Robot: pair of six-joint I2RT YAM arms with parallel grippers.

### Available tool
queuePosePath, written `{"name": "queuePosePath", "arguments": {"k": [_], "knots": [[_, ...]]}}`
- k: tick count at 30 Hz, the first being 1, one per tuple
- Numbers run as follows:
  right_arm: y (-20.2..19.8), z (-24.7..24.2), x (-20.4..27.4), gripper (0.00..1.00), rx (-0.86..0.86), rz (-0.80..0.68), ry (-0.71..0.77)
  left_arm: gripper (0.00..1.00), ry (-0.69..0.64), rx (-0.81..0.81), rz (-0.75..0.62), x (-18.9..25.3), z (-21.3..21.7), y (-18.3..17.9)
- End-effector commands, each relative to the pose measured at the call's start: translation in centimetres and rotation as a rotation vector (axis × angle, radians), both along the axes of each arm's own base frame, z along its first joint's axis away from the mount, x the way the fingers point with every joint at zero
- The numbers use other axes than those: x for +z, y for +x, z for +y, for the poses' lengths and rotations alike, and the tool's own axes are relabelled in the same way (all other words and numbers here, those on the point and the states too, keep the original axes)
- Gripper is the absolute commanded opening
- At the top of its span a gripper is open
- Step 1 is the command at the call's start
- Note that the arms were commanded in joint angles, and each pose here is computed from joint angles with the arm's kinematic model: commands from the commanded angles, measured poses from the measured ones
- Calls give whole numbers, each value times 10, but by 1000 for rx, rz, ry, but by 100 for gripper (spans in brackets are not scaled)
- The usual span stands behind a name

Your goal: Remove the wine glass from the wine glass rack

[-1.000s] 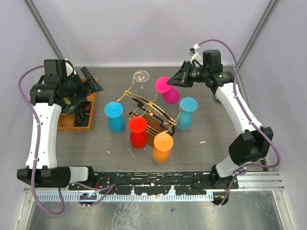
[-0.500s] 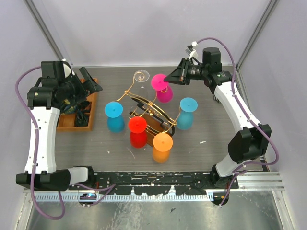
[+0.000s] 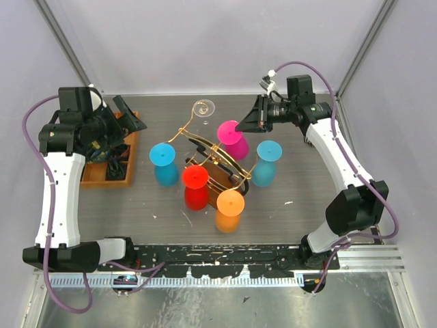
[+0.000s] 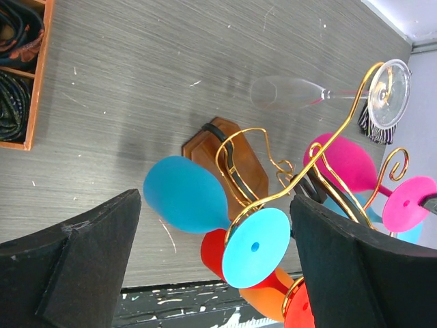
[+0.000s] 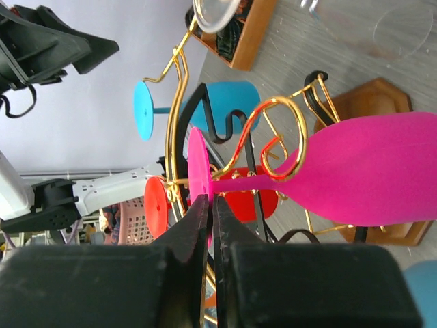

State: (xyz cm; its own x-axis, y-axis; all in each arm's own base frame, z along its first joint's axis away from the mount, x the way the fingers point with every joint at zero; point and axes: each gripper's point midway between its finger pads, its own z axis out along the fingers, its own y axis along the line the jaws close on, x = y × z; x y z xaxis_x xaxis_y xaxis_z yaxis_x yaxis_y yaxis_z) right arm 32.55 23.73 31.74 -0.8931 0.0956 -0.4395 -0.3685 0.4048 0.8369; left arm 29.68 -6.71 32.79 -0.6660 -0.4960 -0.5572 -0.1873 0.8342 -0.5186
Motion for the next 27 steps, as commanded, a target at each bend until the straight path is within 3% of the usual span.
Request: {"name": "queuePosePath", "arguments": {"k": [1, 7, 17, 21, 26, 27], "knots": [[-25, -14, 17, 1, 15, -68, -40, 98, -2, -16, -15, 8, -2, -7], [-8, -54, 15, 1, -120, -76, -115, 98, 1, -13, -14, 7, -1, -9], [57, -112, 11, 1, -351, -120, -234, 98, 5, -11, 1, -1, 0, -7], [109, -141, 0, 1, -506, -185, -390, 98, 9, -9, 5, -5, 0, -5], [186, -184, -21, 1, -688, -336, -721, 98, 15, -10, 14, -9, 1, 1], [200, -191, -25, 7, -705, -352, -796, 98, 21, -10, 13, -8, 2, 1]]}}
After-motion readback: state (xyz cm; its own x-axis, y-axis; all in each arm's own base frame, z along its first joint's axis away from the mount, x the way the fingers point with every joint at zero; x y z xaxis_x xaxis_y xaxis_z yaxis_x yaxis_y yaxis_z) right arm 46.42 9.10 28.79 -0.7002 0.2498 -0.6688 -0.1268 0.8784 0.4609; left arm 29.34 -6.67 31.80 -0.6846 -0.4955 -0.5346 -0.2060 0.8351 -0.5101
